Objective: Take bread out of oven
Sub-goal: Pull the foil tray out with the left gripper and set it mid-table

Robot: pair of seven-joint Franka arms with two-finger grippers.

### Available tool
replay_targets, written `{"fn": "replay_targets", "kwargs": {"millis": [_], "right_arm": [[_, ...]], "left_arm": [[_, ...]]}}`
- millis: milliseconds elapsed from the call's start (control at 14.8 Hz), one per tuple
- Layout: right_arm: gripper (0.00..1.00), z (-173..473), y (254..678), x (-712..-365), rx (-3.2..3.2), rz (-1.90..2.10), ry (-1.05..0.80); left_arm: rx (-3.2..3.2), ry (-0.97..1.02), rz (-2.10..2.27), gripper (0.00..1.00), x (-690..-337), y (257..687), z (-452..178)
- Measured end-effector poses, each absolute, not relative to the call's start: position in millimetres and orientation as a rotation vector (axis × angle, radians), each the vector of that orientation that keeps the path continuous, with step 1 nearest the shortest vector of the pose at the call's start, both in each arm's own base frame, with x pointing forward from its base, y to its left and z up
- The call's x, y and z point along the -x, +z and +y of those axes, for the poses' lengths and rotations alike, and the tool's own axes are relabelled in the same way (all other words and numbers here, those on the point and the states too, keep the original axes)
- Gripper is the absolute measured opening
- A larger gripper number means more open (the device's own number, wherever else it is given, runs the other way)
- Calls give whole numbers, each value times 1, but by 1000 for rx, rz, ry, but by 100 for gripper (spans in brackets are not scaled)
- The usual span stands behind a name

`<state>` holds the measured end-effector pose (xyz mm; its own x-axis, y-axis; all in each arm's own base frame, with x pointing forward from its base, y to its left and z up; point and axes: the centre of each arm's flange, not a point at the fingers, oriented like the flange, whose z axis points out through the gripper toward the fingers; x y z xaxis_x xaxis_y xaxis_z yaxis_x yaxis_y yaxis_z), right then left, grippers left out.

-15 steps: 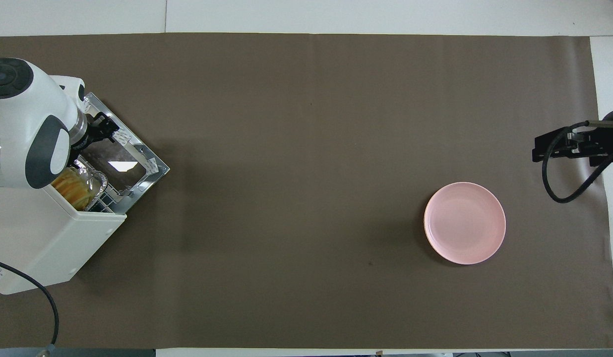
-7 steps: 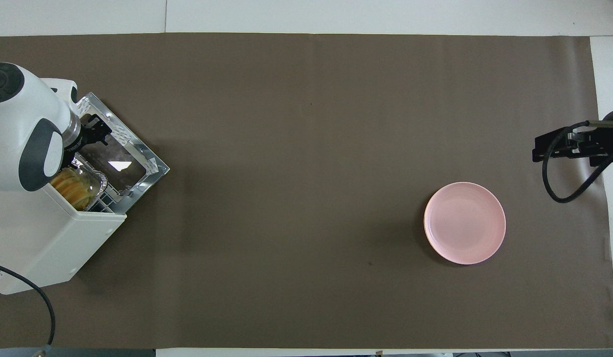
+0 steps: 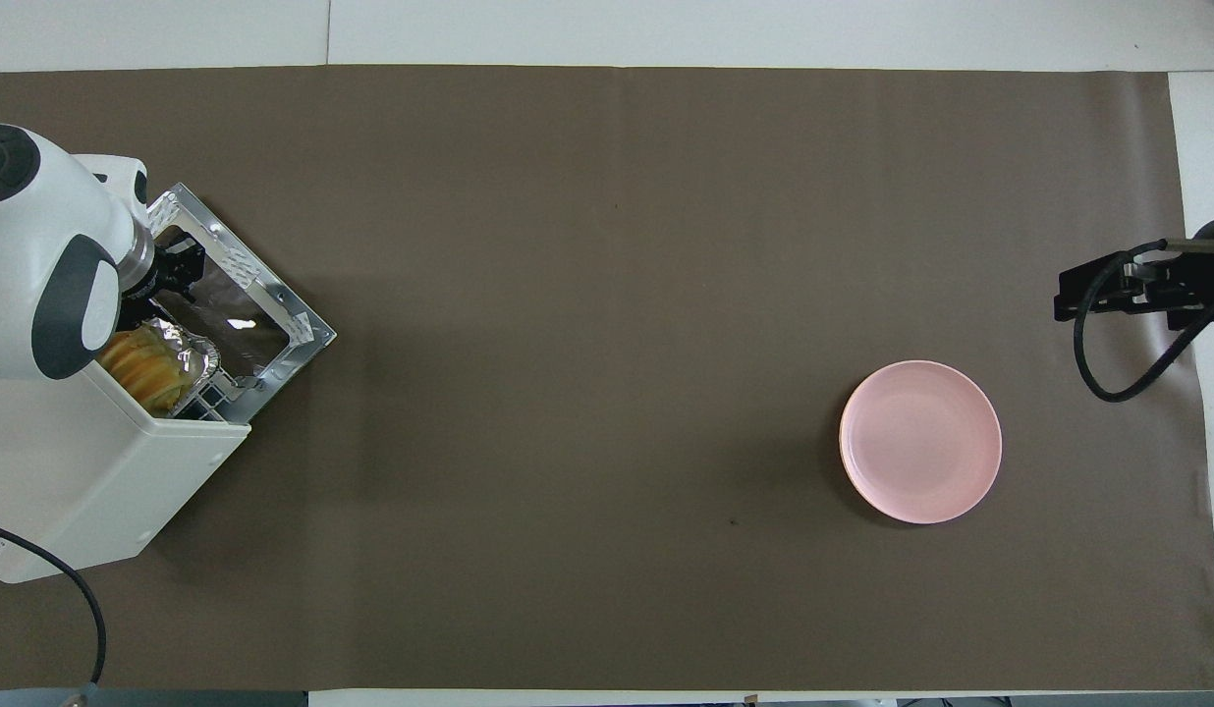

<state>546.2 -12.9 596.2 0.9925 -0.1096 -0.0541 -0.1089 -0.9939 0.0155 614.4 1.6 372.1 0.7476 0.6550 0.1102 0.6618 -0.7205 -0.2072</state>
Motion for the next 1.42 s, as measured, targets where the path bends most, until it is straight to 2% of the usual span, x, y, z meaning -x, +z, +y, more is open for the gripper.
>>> {"fn": "replay_targets", "kwargs": {"millis": [135, 472, 742, 1147, 1416], "right_arm": [[100, -13, 596, -546, -3123, -171, -86], [100, -13, 596, -546, -3123, -171, -86], [100, -13, 596, -546, -3123, -171, -86], [100, -13, 595, -546, -3123, -171, -90], [100, -13, 594, -546, -3123, -171, -92]], "left_arm": [[2717, -43, -1030, 2, -614, 372, 2], [2761, -82, -950, 2, -620, 383, -6], [2820, -177, -846, 2, -633, 411, -50], [2944, -269, -672, 2, -645, 434, -163], [3029, -212, -500, 2, -632, 431, -275]]}}
